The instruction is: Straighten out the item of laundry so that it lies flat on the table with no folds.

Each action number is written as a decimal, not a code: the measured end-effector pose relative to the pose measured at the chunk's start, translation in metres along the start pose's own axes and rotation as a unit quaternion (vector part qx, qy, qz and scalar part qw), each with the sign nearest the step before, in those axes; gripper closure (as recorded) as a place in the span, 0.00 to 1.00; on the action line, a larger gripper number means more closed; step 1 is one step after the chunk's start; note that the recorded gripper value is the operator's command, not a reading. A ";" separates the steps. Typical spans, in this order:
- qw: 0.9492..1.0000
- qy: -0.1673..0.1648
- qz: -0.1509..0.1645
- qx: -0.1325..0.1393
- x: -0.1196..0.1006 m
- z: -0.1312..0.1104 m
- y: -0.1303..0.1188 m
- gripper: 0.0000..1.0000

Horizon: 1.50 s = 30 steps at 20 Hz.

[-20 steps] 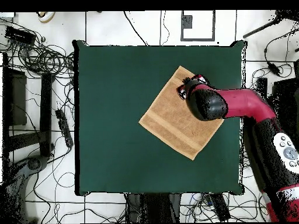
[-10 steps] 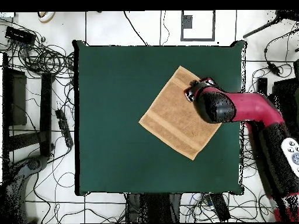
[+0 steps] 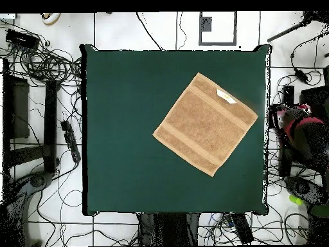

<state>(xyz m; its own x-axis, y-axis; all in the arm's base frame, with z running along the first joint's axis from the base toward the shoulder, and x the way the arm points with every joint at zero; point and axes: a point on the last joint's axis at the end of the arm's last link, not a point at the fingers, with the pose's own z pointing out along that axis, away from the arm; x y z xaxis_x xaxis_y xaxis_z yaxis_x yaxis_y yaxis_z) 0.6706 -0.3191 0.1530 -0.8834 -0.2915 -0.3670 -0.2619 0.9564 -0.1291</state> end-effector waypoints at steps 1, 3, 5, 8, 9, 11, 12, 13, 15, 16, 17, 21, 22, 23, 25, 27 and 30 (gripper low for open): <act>1.000 0.006 0.006 0.009 0.004 -0.013 -0.011 1.00; 1.000 0.014 0.008 0.026 0.008 -0.031 -0.026 1.00; 0.998 0.024 -0.002 0.057 0.008 -0.052 -0.037 1.00; 0.995 0.033 -0.038 0.089 0.001 -0.053 -0.027 1.00; 0.993 0.036 -0.052 0.101 -0.002 -0.052 -0.023 1.00; 0.984 0.037 -0.107 0.136 -0.011 -0.039 -0.004 1.00; 0.977 0.037 -0.139 0.156 -0.017 -0.032 0.008 1.00; 0.974 0.035 -0.153 0.165 -0.020 -0.029 0.014 1.00; 0.962 0.023 -0.195 0.187 -0.033 -0.022 0.039 1.00; 0.959 0.012 -0.208 0.190 -0.042 -0.020 0.054 1.00; 0.961 -0.002 -0.207 0.185 -0.053 -0.020 0.070 1.00; 0.986 0.001 -0.112 0.124 -0.067 -0.037 0.089 1.00; 0.992 0.019 -0.073 0.098 -0.063 -0.046 0.086 1.00; 0.996 0.037 -0.034 0.072 -0.059 -0.054 0.084 1.00; 0.994 0.099 0.042 0.016 -0.038 -0.081 0.067 1.00; 0.989 0.129 0.067 0.001 -0.024 -0.097 0.055 1.00; 0.981 0.167 0.094 0.001 0.004 -0.124 0.025 1.00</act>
<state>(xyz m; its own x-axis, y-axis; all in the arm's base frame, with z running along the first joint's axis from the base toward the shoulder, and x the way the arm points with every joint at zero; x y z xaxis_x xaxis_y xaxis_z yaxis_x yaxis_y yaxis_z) 0.6117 -0.2941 0.2627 -0.9942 -0.0877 -0.0619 -0.0820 0.9926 -0.0898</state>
